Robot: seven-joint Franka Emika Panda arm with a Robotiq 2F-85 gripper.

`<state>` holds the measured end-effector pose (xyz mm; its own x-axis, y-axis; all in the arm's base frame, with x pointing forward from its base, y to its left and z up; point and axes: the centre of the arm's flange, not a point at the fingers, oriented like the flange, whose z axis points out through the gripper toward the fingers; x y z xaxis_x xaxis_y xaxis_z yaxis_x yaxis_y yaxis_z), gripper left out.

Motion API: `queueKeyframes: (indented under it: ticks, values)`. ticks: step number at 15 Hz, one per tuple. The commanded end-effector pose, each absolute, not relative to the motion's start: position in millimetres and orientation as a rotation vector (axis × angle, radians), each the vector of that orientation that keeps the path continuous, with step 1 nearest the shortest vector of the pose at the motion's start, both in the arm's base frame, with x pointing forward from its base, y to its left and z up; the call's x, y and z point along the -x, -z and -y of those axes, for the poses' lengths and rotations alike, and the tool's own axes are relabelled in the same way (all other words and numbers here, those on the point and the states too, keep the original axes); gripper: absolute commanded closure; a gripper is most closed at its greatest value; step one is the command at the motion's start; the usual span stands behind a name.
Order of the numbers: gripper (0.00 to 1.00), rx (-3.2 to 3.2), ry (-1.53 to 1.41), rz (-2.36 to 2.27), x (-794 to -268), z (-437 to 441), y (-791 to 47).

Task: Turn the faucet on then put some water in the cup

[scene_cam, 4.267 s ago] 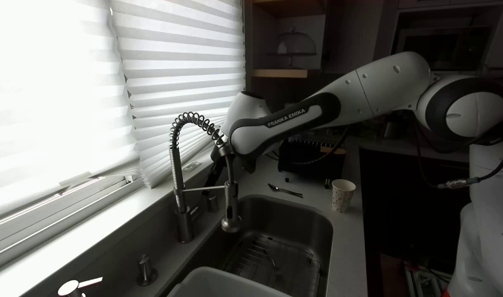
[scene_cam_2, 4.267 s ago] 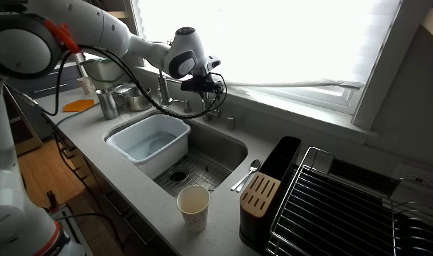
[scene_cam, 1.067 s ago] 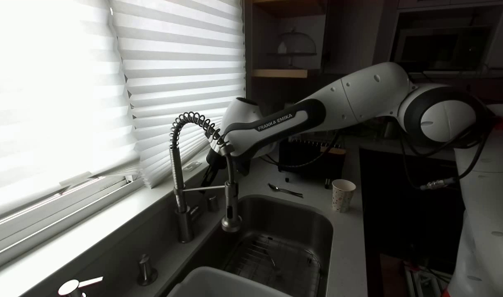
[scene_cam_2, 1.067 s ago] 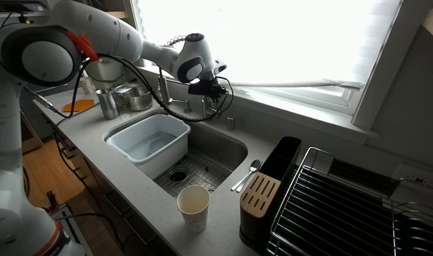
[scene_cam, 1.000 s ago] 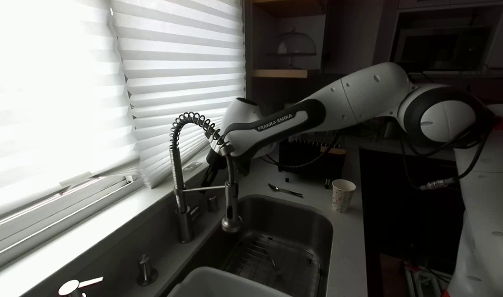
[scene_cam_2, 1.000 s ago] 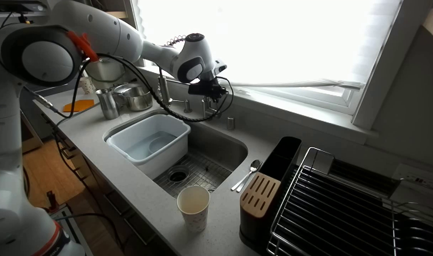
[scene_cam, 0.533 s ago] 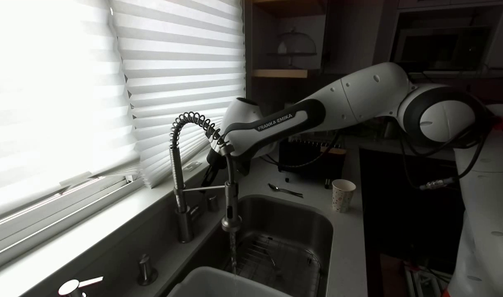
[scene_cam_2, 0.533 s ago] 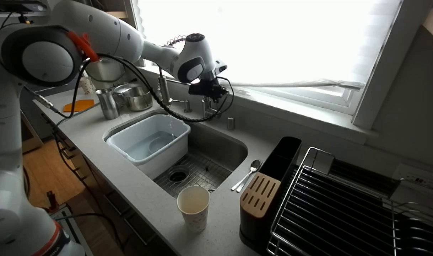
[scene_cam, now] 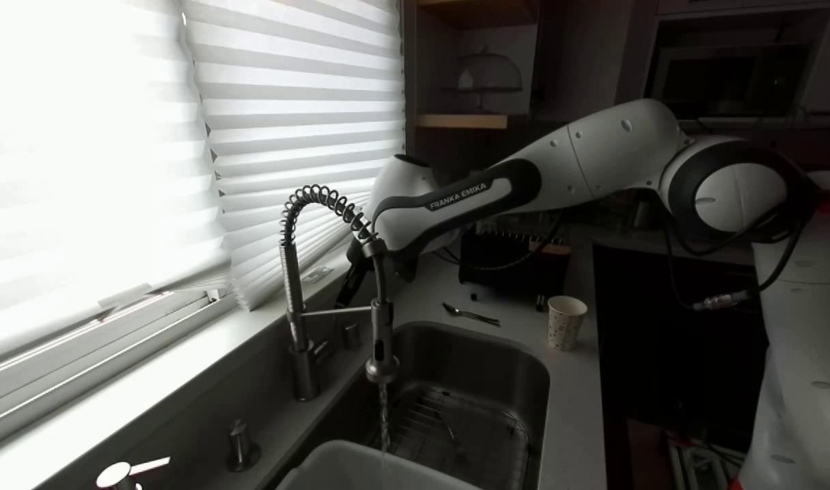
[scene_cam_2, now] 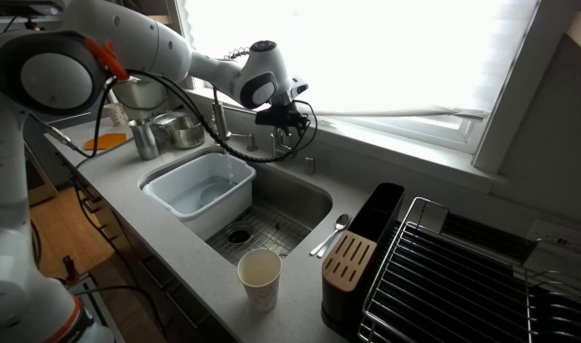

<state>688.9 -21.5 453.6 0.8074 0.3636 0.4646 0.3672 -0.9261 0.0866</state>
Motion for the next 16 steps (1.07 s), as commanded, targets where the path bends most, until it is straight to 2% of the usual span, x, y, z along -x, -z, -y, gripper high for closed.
queueKeyframes:
  ticks: [1,3,4,10,16]
  values:
    - [0.17,3.053,0.651,0.596,-666.6,32.0,-476.4]
    - [0.02,3.080,0.527,0.627,-653.0,35.2,-483.8]
    - [0.00,3.085,0.461,0.634,-645.9,35.8,-486.0]
    - [0.00,3.138,0.080,0.624,-595.5,54.3,-492.9]
    - [0.00,3.142,-0.150,0.382,-527.4,130.2,-494.3]
